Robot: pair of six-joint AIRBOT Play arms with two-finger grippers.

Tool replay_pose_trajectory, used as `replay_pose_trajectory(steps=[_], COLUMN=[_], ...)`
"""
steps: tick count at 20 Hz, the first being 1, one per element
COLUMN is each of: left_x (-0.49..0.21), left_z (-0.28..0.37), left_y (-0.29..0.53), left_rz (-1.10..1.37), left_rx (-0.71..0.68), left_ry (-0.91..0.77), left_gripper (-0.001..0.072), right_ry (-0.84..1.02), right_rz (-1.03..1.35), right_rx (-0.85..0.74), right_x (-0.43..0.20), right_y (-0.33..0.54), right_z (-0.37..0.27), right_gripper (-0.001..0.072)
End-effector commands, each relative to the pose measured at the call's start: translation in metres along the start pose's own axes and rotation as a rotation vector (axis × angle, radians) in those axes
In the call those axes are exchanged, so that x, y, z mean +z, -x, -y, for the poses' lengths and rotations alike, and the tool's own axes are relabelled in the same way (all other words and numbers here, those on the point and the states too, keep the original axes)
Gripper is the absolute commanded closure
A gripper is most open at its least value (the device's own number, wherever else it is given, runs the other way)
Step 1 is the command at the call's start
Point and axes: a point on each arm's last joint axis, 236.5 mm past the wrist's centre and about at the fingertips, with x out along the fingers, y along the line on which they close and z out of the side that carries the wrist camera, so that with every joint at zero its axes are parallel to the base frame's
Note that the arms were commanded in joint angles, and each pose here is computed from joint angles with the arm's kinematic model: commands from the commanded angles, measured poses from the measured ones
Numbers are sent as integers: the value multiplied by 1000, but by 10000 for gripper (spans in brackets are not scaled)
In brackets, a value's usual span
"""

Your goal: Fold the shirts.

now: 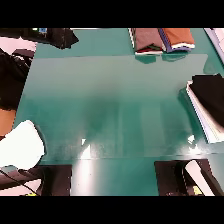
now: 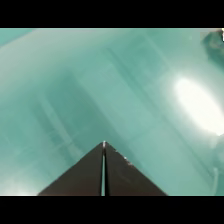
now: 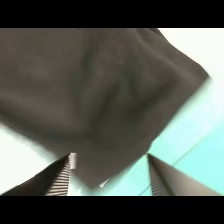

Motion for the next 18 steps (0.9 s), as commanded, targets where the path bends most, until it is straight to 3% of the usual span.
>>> replay_pose_trajectory(steps=[1, 4, 9, 13, 18], left_x=[-3, -2, -1, 0, 0], left_z=[1, 1, 0, 0, 0], left_y=[1, 1, 1, 1, 1], left_rz=[-11, -10, -6, 0, 1], left_rx=[-2, -2, -1, 1, 0], left_ry=[-13, -16, -16, -17, -16], left_gripper=[685, 685, 685, 685, 685], right_ry=[-85, -94, 100, 408, 746], right_rz=[-10, 139, 364, 327, 259], right_rx=[-32, 65, 526, 739, 800], right_x=[-14, 32, 79, 25, -50], right_y=[-7, 25, 117, 155, 165], right_z=[24, -1, -166, -283, -366], right_gripper=[154, 156, 161, 162, 166])
